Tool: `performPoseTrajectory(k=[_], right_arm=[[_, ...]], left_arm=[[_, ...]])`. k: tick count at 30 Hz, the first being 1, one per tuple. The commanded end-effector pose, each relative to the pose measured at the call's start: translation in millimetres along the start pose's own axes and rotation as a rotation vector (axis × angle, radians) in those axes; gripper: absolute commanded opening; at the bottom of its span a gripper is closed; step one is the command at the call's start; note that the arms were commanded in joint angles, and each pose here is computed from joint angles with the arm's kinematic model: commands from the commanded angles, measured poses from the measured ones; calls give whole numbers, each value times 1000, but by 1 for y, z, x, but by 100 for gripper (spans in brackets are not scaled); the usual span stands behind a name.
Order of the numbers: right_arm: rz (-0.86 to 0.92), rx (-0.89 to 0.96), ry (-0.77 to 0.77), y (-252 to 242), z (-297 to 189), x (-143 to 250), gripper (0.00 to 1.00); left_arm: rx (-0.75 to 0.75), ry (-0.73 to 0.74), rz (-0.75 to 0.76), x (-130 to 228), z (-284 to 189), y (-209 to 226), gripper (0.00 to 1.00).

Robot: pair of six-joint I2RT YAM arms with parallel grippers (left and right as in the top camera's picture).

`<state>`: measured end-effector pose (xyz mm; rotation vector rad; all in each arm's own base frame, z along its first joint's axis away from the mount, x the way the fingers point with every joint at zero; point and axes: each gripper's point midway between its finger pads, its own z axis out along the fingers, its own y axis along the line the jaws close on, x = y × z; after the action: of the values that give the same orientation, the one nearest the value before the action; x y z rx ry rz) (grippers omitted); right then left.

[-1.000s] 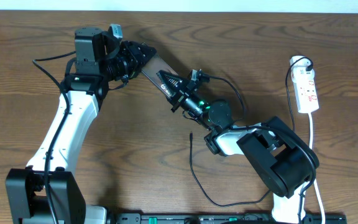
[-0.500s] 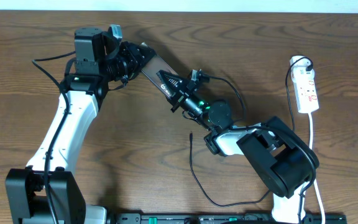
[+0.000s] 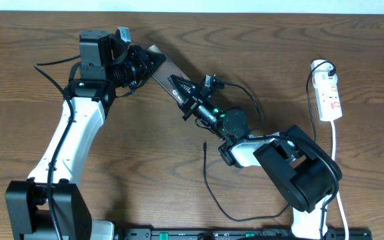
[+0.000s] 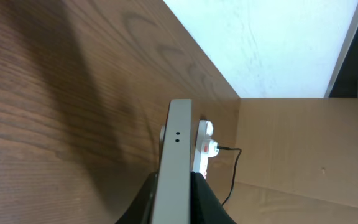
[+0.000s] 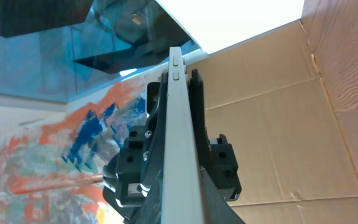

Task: Plug charger to phone and switch on socket
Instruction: 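Hold the phone upright with both grippers, adjusting the grip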

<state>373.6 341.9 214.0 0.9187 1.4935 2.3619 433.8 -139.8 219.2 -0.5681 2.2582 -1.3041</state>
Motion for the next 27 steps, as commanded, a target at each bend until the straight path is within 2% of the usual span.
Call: performPoseTrajectory(k=[1,23,27], right_arm=[[-20,-36,32,7,3,11,1],[-20,-35,33,7,3,11,2],[-20,-36,33,7,3,11,11]], left_arm=[[11,6,27,1,0,-4,8],[-10,-20,34,-4,0,0,8],[-10,-20,34,-4,0,0,8]])
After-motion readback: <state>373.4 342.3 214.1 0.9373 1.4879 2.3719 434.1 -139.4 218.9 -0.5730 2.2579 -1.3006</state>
